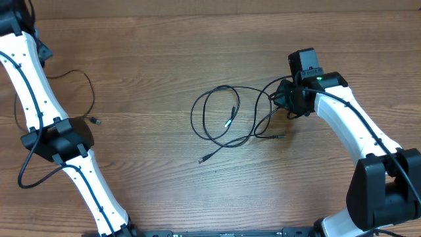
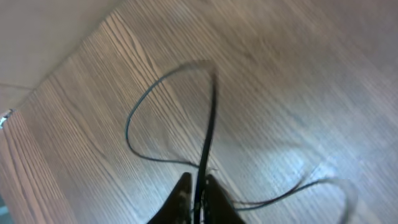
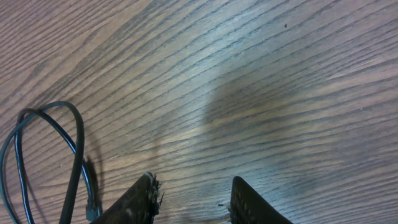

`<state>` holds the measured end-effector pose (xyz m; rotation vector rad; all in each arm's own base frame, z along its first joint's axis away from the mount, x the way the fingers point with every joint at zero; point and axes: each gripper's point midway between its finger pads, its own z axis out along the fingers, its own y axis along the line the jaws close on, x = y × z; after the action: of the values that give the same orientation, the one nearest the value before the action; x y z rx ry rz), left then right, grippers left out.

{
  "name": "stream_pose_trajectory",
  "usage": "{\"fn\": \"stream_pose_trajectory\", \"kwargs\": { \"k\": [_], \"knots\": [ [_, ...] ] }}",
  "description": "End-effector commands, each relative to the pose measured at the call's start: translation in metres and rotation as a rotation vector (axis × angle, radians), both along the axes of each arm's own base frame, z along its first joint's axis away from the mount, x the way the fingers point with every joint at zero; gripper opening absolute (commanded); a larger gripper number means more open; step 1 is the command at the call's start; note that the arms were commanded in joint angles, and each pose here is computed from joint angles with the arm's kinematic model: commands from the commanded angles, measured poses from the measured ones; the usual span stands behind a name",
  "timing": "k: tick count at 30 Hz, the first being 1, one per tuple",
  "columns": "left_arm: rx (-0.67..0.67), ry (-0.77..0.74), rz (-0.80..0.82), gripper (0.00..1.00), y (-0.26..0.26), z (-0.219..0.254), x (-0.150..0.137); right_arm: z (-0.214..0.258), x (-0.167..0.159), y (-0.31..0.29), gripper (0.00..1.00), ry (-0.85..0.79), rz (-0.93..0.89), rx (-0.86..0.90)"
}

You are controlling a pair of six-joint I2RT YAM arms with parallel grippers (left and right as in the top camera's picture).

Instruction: Untangle cables

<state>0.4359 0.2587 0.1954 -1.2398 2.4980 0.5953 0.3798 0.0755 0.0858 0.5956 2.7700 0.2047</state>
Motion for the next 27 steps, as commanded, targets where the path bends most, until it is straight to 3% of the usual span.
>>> {"fn": "stream_pose_trajectory", "kwargs": {
  "k": [1,8,9,13,17,20,23,27],
  "knots": [
    [-0.045,0.051,-0.011,0.12,-0.003,-0.02,-0.002,0.007,0.003,0.001,0.38,-0.022,0.006,0.003],
    [-0.078,0.147,-0.043,0.13,-0.005,-0.042,-0.01,0.007,0.003,0.001,0.38,-0.022,0.006,0.003],
    [-0.089,0.161,-0.046,0.16,-0.007,-0.047,-0.012,0.007,0.003,0.001,0.38,-0.022,0.006,0.003],
    [-0.126,0.18,-0.052,0.45,-0.012,-0.056,-0.013,0.007,0.003,0.001,0.38,-0.022,0.006,0.003],
    [-0.183,0.166,-0.072,0.54,-0.021,-0.062,-0.01,0.007,0.003,0.001,0.38,-0.022,0.006,0.003],
    [-0.234,0.131,-0.083,0.54,-0.03,-0.064,-0.003,0.007,0.003,0.001,0.38,-0.022,0.006,0.003],
    [-0.303,0.068,-0.121,0.42,-0.042,-0.067,0.01,0.007,0.003,0.001,0.38,-0.022,0.006,0.003],
    [-0.368,-0.03,-0.157,0.43,-0.053,-0.066,0.031,0.007,0.003,0.001,0.38,-0.021,0.006,0.003]
  ]
}}
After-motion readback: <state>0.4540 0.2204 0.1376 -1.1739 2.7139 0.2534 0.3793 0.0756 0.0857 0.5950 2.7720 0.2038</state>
